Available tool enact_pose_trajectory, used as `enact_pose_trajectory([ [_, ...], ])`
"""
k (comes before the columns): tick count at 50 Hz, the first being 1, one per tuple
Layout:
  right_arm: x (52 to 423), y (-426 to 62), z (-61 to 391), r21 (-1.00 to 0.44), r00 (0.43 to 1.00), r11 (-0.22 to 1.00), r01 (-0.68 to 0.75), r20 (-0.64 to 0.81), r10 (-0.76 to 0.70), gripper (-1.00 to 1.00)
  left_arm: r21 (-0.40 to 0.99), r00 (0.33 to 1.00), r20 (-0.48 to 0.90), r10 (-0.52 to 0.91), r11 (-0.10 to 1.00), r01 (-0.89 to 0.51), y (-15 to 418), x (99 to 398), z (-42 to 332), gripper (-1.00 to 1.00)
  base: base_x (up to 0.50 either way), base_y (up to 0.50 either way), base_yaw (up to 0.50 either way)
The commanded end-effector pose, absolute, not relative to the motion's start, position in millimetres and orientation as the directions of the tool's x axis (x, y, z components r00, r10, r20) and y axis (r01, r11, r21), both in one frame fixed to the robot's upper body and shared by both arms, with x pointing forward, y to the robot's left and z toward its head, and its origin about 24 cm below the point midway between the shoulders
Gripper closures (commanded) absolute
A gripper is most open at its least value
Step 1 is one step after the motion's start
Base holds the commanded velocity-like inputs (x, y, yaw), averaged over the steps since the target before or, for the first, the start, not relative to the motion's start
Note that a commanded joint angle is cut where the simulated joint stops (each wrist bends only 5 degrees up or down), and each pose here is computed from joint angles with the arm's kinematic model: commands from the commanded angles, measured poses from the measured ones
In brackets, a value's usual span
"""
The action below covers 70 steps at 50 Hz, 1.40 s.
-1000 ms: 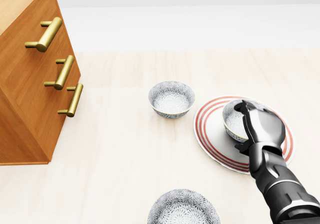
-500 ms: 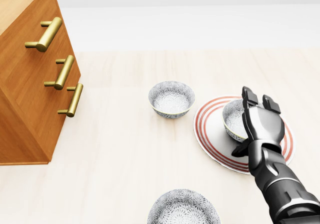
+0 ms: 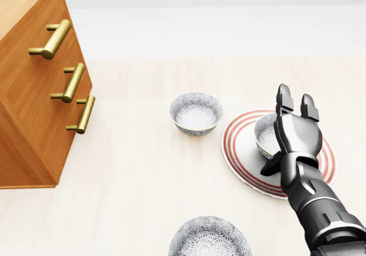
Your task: Put the bowl in the middle on the plate.
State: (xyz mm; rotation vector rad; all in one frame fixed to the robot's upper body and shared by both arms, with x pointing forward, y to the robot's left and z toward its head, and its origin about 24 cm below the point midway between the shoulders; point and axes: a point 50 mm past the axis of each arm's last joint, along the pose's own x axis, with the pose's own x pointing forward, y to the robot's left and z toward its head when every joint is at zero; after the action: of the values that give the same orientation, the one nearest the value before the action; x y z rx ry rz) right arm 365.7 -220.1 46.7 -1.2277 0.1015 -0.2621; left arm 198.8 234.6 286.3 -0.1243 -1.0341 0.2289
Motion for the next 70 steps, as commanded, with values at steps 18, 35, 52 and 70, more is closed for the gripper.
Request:
enact_pose_trajectory([
  [18, 372, -212, 55, -0.927, 0.967, 0.334, 0.169, 0.090, -0.240, -1.00, -0.210, 0.490, 0.836, 0.248, 0.969, -0.131, 235, 199, 286, -1.00, 0.00, 0.00, 0.00],
  [35, 373, -204, 56, -0.890, 0.962, 0.413, 0.192, 0.086, -0.261, -1.00, -0.213, 0.487, 0.838, 0.249, 0.969, -0.129, 235, 198, 287, -1.00, 0.00, 0.00, 0.00],
  [52, 379, -196, 66, -0.869, 0.961, 0.442, 0.221, 0.116, -0.252, -1.00, -0.211, 0.491, 0.835, 0.249, 0.969, -0.132, 235, 199, 286, -1.00, 0.00, 0.00, 0.00],
  [70, 386, -184, 80, -0.854, 0.961, 0.456, 0.252, 0.165, -0.221, -1.00, -0.210, 0.492, 0.835, 0.248, 0.969, -0.133, 235, 199, 286, -1.00, 0.00, 0.00, 0.00],
])
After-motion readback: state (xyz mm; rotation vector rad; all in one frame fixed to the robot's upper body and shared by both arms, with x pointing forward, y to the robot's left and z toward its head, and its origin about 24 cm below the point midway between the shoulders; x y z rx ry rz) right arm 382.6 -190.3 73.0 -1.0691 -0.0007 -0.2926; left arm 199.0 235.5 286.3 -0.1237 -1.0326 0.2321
